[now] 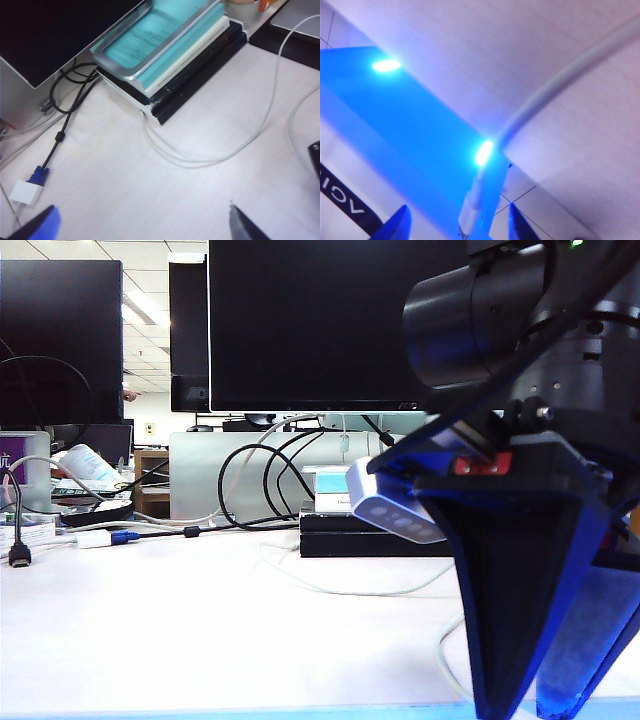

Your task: Unfold the white charging cable into a straight cable.

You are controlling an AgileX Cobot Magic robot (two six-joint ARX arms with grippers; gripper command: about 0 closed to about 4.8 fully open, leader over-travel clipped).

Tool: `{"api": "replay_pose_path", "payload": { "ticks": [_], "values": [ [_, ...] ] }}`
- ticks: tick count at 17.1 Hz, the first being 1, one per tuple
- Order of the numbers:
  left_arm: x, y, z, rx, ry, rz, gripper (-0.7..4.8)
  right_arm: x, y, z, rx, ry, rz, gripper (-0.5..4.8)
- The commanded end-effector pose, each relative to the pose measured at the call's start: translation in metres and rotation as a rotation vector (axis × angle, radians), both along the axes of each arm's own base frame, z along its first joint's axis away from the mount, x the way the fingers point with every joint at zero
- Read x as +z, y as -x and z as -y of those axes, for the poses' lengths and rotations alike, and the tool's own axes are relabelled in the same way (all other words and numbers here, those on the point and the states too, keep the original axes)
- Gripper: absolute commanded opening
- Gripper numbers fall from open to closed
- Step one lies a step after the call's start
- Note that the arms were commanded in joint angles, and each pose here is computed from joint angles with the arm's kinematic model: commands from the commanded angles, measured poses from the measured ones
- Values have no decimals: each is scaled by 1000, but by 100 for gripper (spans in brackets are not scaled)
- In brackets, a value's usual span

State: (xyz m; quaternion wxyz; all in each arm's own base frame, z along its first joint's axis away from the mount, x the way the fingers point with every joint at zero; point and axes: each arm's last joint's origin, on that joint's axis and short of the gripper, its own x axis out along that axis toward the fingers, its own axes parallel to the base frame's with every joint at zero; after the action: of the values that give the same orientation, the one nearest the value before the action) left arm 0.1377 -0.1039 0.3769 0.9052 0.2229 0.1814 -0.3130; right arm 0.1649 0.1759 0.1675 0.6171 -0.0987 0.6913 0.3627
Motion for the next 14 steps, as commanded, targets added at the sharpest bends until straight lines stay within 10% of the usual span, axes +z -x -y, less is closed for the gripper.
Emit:
{"api": "replay_pose_path", "payload": {
  "ticks": [1, 5, 14],
  "values": [
    [2, 1, 0, -5, 10, 11, 479, -1, -1, -1, 6, -6, 7, 142],
    [2, 1, 0, -5, 10, 10, 479, 0, -2, -3, 8, -34, 12, 21],
    [1, 1, -1, -4, 1, -1, 479, 86, -6, 27, -29, 137, 320, 8]
  ]
}}
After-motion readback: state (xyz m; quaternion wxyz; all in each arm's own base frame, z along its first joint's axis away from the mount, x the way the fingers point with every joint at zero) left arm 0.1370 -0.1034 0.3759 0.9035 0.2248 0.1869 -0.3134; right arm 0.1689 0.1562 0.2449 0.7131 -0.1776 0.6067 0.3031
